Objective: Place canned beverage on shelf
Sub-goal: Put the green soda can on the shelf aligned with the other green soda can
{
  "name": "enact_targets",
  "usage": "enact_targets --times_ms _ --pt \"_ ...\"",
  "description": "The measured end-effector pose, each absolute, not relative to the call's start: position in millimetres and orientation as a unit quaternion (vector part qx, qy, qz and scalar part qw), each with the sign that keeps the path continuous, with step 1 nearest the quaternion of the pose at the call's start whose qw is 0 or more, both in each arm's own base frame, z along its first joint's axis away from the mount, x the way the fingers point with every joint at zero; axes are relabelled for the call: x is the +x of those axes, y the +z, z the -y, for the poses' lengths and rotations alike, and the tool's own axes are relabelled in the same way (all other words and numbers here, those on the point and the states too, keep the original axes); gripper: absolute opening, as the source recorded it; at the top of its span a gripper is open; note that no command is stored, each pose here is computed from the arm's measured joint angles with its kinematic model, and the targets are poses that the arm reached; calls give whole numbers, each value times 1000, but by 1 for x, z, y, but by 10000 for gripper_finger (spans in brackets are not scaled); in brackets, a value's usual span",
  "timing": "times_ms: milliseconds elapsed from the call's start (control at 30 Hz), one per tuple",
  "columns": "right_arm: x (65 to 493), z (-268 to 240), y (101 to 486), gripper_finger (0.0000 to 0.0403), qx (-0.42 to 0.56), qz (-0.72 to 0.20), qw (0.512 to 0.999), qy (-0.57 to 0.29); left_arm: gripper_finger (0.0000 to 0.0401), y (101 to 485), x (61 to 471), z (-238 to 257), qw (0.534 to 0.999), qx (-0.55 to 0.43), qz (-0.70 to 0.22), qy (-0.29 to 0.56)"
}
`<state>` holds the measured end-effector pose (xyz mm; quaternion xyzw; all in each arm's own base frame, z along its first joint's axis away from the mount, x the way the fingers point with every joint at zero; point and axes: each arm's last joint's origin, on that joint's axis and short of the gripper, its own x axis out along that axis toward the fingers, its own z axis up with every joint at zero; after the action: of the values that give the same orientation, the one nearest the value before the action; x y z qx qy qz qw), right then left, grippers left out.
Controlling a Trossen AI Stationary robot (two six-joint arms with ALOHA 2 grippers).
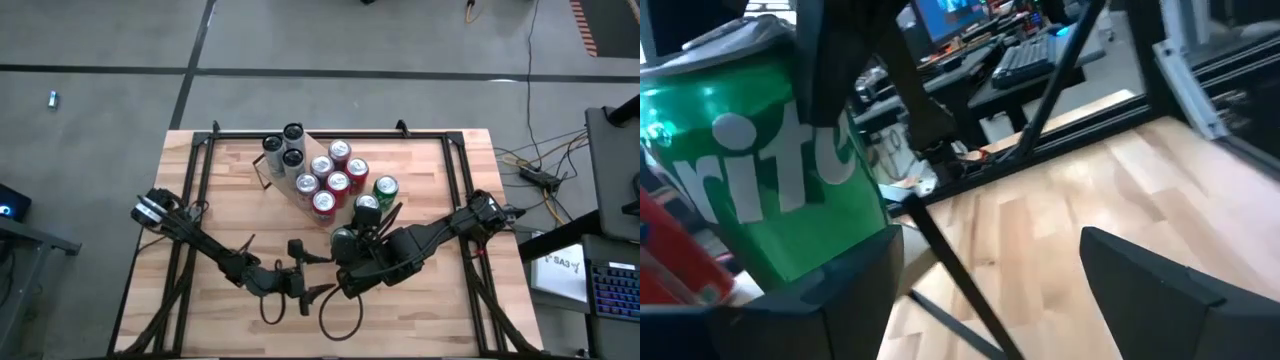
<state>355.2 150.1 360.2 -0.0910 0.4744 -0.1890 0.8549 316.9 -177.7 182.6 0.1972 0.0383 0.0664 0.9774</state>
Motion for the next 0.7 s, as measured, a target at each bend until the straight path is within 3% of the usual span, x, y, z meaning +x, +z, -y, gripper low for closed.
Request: enact_targets --times_ms 700 --pt "355 -149 360 295 -94 -476 853 -192 256 179 331 157 974 197 -48 102"
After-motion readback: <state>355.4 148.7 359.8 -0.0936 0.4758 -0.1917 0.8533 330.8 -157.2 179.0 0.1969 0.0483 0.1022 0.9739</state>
